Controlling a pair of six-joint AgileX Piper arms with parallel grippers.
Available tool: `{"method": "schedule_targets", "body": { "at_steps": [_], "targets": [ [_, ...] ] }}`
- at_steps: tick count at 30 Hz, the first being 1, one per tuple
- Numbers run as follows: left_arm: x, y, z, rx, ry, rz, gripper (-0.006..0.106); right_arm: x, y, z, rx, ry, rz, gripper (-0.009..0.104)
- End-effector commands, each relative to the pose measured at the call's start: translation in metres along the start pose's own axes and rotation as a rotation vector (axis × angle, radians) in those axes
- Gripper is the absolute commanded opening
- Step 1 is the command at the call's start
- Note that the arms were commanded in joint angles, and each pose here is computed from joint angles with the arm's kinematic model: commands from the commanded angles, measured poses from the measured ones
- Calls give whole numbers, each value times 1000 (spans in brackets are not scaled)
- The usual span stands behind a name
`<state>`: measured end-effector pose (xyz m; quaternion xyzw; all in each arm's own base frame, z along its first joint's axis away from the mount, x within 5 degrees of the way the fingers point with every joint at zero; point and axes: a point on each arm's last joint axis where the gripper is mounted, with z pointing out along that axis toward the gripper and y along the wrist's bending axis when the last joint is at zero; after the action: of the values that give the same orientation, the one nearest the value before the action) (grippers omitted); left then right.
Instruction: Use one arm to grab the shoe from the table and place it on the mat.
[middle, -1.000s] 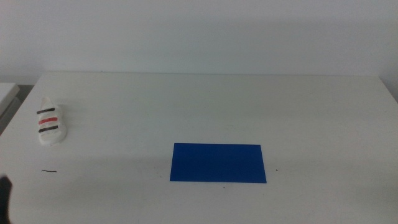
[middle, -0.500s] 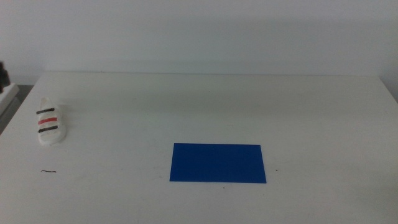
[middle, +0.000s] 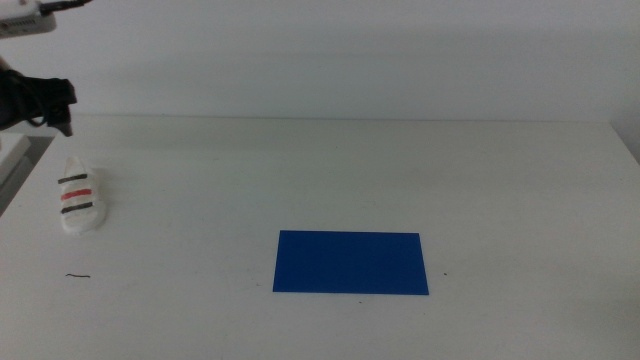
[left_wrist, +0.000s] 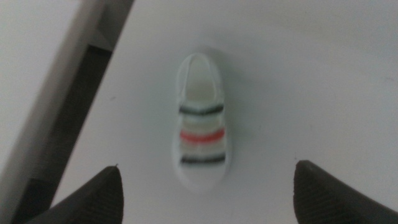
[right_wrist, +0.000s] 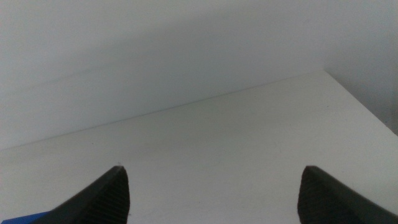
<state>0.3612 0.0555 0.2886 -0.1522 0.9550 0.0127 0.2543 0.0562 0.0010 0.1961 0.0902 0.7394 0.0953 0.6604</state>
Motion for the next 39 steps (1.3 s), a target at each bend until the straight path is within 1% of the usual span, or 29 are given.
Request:
{"method": "schedule_targets", "body": {
  "at_steps": [1, 8, 13, 18, 25, 27, 30, 31, 33, 35, 38, 39],
  "targets": [
    [-16, 2, 22, 40, 24, -12, 94, 0, 0, 0, -3, -11, -13, 79],
    [-40, 0, 96, 36, 86, -4, 94, 0, 0, 0, -3, -11, -13, 79],
    [-44, -2, 132, 40, 125, -5, 94, 0, 0, 0, -3, -11, -13, 79],
    [-36, -1, 150, 30, 166, -1, 94, 0, 0, 0, -3, -11, -13, 79],
    [-29, 0, 163, 20, 212, -9, 94, 0, 0, 0, -3, -11, -13, 79],
    [-26, 0, 166, 17, 231, -11, 91, 0, 0, 0, -3, -11, -13, 79],
    [-21, 1, 170, 9, 273, -38, 79, 0, 0, 0, -3, -11, -13, 79],
    [-21, 1, 169, 7, 282, -44, 72, 0, 0, 0, -3, -11, -13, 79],
    [-21, 1, 168, 10, 287, -53, 54, 0, 0, 0, -3, -11, -13, 79],
    [-23, -1, 160, 12, 281, -60, 32, 0, 0, 0, -3, -11, -13, 79],
    [-31, -17, 132, 30, 242, -55, 3, 0, 0, 0, -3, -11, -13, 79],
    [-31, -25, 122, 37, 235, -46, -2, 0, 0, 0, -3, -11, -13, 79]
  ]
}}
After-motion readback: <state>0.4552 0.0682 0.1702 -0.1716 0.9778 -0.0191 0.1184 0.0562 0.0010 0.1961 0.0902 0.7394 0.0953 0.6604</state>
